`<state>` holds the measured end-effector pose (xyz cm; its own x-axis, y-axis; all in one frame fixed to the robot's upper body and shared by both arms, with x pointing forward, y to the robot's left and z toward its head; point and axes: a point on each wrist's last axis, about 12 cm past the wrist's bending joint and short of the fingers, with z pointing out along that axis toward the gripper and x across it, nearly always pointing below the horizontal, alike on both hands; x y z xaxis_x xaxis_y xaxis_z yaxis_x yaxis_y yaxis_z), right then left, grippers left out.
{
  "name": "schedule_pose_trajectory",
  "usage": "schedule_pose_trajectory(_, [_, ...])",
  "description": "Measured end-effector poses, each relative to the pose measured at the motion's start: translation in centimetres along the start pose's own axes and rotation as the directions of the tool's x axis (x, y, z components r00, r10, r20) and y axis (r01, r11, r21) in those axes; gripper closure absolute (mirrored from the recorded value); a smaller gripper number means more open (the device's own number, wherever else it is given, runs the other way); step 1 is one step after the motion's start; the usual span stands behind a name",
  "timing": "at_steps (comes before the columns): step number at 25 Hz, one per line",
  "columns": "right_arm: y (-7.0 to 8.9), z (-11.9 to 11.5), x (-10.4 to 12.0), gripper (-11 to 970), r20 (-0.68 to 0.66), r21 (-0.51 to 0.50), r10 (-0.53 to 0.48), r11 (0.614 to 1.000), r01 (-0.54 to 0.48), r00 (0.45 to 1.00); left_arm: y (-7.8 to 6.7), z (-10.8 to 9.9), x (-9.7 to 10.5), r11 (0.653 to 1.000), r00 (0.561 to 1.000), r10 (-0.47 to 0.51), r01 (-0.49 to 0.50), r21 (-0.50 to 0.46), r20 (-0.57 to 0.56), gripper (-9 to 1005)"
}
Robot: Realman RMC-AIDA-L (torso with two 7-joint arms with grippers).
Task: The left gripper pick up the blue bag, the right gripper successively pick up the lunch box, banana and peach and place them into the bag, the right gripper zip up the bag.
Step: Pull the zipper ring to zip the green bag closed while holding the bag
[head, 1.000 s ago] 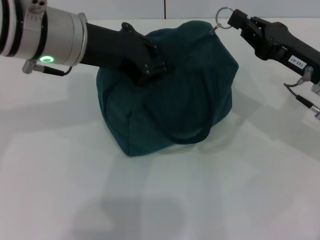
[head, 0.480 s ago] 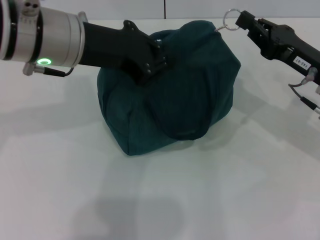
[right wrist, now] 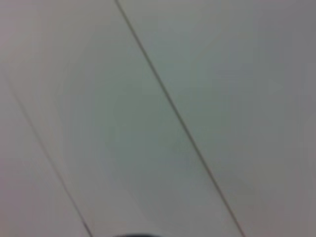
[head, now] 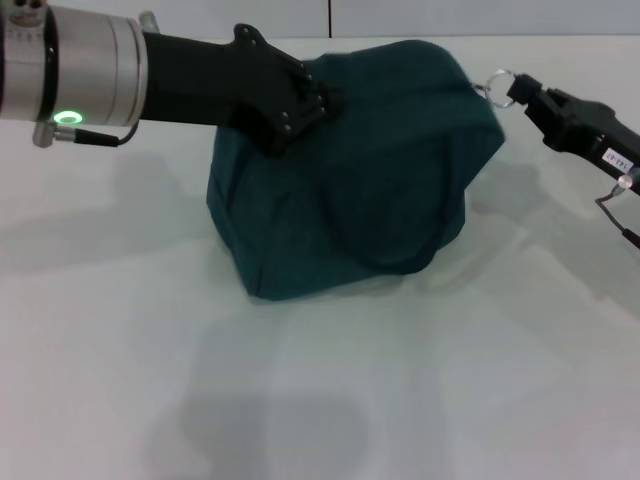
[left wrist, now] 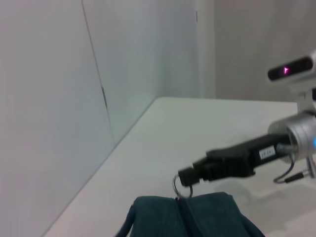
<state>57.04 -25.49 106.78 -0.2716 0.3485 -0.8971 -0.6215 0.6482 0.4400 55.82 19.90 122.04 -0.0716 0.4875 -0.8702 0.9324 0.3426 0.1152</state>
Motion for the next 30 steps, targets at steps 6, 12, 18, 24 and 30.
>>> schedule_pose_trajectory(6, [-0.5, -0.2, 0.4, 948, -0.022, 0.041, 0.008, 0.999, -0.007, 1.0, 0.1, -0.2, -0.1, 1.0, 1.0, 0.001, -0.001, 0.0, 0.026, 983])
schedule_pose_trajectory(12, [0.0, -0.2, 0.2, 948, -0.005, 0.004, 0.009, 1.0, -0.009, 1.0, 0.0, -0.2, -0.1, 1.0, 1.0, 0.003, -0.003, 0.004, 0.027, 991])
schedule_pose_trajectory(18, [0.6, -0.6, -0.2, 949, 0.043, -0.05, 0.015, 0.999, -0.012, 0.999, -0.1, -0.2, 0.2, 1.0, 1.0, -0.008, 0.007, 0.004, 0.027, 975])
schedule_pose_trajectory(24, [1.2, -1.2, -1.0, 949, 0.111, -0.108, 0.022, 0.994, -0.01, 0.994, -0.4, -0.4, 0.5, 1.0, 0.999, -0.022, 0.022, 0.009, 0.042, 958])
schedule_pose_trajectory(30, [1.5, -1.2, -1.3, 948, 0.135, -0.136, 0.035, 0.991, -0.017, 0.99, -0.7, 0.0, 0.7, 1.0, 0.999, -0.018, 0.017, 0.022, 0.034, 741])
